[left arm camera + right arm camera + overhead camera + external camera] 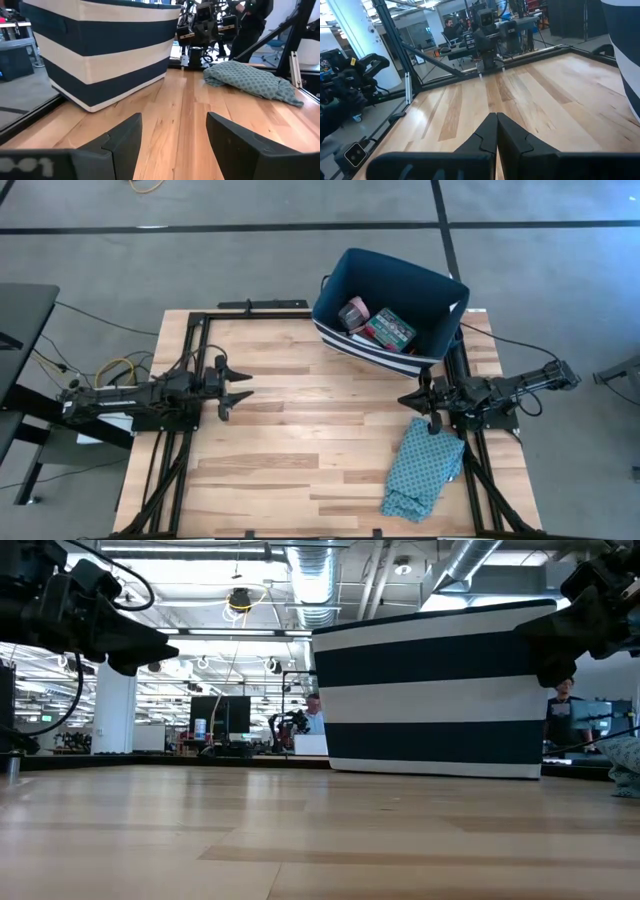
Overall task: Pick & place medical supplies in basket/bin
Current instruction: Return to Home Position
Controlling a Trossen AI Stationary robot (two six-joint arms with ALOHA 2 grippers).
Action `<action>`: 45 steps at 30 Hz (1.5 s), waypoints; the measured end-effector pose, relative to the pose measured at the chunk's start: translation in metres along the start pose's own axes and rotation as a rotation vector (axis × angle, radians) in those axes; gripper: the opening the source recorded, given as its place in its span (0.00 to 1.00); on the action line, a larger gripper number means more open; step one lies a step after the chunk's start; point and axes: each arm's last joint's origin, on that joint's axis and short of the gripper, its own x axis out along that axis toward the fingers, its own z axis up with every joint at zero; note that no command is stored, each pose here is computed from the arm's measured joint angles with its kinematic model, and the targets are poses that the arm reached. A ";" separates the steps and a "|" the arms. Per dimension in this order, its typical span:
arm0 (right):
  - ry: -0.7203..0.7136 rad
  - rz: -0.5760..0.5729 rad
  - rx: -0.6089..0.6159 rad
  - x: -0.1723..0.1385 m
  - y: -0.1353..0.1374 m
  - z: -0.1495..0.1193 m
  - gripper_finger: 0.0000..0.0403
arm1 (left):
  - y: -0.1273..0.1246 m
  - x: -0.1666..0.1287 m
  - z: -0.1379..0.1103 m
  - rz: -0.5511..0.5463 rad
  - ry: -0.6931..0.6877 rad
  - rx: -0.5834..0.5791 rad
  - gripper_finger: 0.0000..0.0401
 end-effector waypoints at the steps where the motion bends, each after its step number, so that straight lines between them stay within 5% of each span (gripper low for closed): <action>1: 0.000 0.000 0.000 0.000 0.000 0.000 0.00 | 0.000 0.000 0.000 -0.002 0.001 0.002 0.52; 45: 0.001 0.000 0.000 0.000 0.000 0.000 0.00 | 0.000 0.000 -0.001 -0.007 0.009 -0.002 0.52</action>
